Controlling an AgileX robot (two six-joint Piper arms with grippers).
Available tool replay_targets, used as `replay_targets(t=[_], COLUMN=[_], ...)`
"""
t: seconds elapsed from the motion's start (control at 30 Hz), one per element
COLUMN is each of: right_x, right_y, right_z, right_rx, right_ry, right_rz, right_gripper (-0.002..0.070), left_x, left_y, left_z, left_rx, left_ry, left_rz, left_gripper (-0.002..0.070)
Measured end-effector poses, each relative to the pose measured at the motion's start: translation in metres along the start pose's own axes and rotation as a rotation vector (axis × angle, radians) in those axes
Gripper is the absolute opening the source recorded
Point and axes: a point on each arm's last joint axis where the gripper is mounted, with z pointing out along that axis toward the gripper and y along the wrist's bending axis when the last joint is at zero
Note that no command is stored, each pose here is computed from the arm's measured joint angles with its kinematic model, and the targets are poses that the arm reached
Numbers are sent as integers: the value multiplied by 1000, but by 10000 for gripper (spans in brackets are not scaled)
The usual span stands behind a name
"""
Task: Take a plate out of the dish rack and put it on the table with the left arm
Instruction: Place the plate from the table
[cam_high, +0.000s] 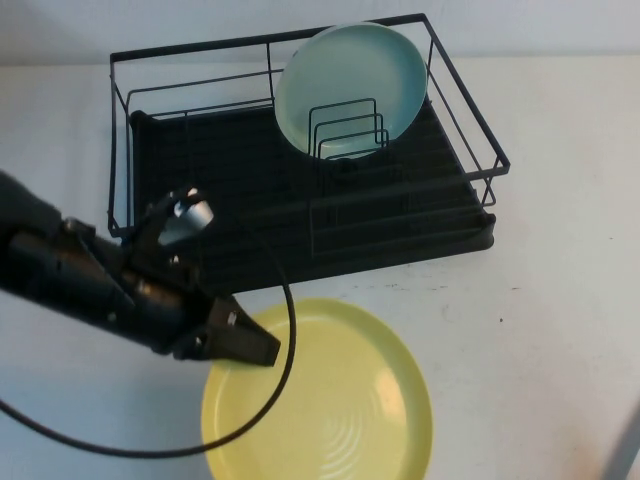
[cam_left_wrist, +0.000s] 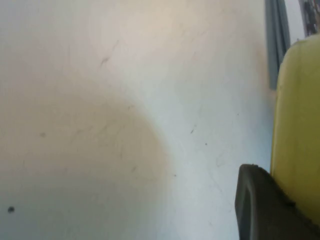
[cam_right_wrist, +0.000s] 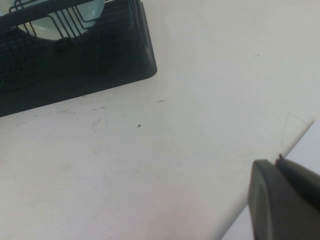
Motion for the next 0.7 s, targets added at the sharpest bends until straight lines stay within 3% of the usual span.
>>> replay_targets(t=[0.07, 0.23, 0.33, 0.7], right_x=[0, 0, 0, 0], right_y=[0, 0, 0, 0], right_z=[0, 0, 0, 0], right_rx=[0, 0, 0, 0], right_ry=[0, 0, 0, 0], right_rz=[0, 0, 0, 0], right_gripper=[-20, -20, -20, -20], left_x=[21, 42, 38, 34], left_y=[10, 39, 49, 69], left_z=[15, 35, 42, 61], left_rx=[-16, -167, -162, -125], left_ry=[-27, -163, -231, -315], left_rz=[-82, -249, -308, -251], left_gripper=[72, 72, 72, 84])
